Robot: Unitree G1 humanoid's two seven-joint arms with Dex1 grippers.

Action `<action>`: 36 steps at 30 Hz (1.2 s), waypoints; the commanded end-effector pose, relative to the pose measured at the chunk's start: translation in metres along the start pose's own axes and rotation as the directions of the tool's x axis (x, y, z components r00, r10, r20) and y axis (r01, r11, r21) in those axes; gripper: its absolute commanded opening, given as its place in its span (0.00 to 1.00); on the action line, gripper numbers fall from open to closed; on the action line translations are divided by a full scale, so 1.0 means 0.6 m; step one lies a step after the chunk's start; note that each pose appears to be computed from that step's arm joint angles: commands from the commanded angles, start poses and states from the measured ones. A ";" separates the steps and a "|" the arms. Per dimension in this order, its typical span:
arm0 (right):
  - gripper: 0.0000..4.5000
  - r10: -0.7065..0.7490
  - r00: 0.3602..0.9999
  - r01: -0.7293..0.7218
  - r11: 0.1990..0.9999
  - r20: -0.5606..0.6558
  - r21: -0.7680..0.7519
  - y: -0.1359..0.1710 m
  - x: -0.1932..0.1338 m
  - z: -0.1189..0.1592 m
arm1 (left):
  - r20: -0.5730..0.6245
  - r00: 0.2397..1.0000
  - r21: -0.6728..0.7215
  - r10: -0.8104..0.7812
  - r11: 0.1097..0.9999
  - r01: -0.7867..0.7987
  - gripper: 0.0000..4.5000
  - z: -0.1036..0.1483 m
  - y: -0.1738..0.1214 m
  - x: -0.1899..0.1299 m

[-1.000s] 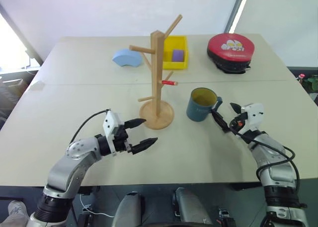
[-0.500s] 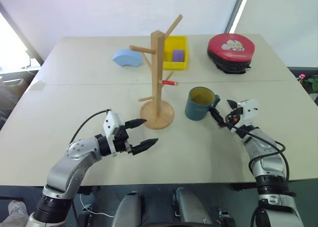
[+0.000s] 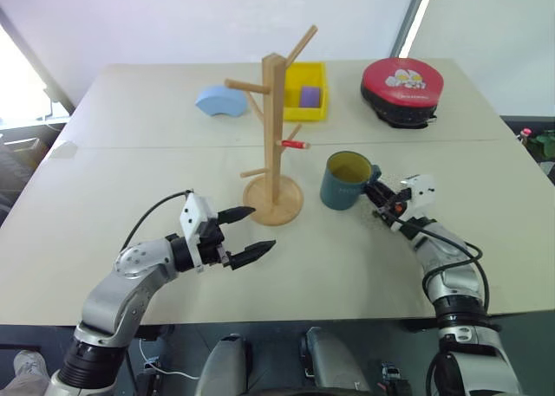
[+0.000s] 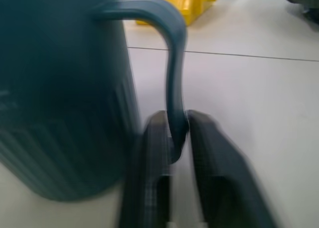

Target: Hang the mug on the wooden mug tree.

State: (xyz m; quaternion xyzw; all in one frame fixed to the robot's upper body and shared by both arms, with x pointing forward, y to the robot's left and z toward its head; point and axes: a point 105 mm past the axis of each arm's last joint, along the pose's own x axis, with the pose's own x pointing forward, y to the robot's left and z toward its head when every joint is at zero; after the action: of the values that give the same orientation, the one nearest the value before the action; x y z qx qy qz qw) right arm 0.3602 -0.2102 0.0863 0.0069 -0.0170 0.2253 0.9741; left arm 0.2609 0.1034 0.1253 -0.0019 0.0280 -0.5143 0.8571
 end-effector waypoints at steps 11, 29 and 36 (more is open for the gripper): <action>0.00 0.314 0.947 -0.244 0.843 0.069 -0.480 0.146 -0.024 0.158 | 0.153 0.976 0.053 0.157 0.985 -0.167 1.00 0.065 0.054 -0.058; 0.00 0.432 0.901 -0.311 0.706 0.038 -0.636 0.215 -0.005 0.250 | 0.223 0.971 0.037 0.089 0.994 -0.099 1.00 0.122 0.052 -0.077; 0.00 0.444 0.896 -0.321 0.694 0.032 -0.645 0.221 0.013 0.250 | 0.229 0.972 0.042 0.059 0.997 -0.071 1.00 0.137 0.043 -0.083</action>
State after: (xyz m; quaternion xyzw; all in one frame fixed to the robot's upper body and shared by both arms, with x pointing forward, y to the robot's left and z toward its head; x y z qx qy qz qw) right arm 0.3073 -0.0975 0.2238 -0.2902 -0.1504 0.4014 0.8556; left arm 0.2711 0.1589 0.1915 -0.0521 -0.0557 -0.4714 0.8786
